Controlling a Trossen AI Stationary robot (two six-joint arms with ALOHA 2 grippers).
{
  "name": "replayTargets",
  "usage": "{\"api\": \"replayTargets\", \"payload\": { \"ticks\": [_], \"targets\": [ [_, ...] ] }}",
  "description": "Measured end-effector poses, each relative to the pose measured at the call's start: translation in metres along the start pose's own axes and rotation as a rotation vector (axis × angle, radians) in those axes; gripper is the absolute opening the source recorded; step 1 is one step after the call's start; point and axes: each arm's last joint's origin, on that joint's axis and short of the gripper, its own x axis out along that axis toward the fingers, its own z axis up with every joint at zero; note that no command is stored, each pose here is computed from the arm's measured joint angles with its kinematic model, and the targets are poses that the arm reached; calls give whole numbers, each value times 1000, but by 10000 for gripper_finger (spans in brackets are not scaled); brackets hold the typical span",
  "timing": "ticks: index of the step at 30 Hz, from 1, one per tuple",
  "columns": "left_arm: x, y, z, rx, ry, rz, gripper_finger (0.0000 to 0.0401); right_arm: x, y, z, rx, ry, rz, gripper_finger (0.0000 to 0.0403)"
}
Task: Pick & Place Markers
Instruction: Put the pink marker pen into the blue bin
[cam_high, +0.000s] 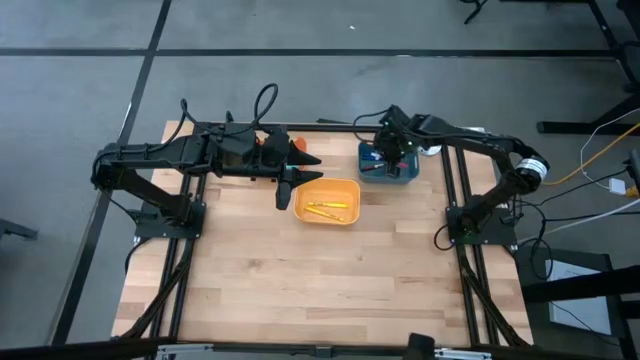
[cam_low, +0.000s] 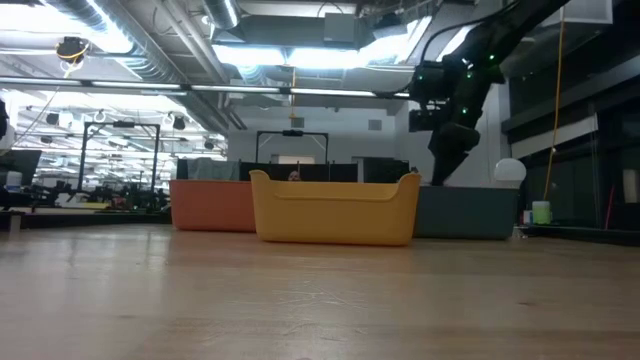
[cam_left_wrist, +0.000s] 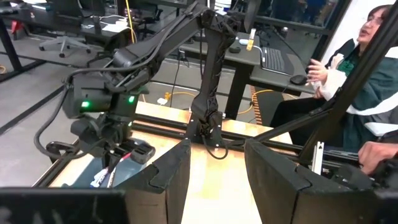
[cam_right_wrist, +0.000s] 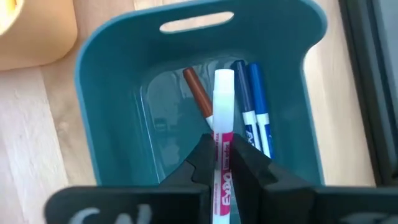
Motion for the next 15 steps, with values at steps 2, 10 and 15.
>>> {"api": "replayTargets", "payload": {
  "ticks": [2,10,15],
  "targets": [
    [0,0,0,0,0,0,147,3,0,0,-2,8,4,34],
    [0,0,0,0,0,0,147,20,-2,1,-10,38,20,33],
    [0,0,0,0,0,0,147,32,-3,0,-13,66,36,32]
  ]
}}
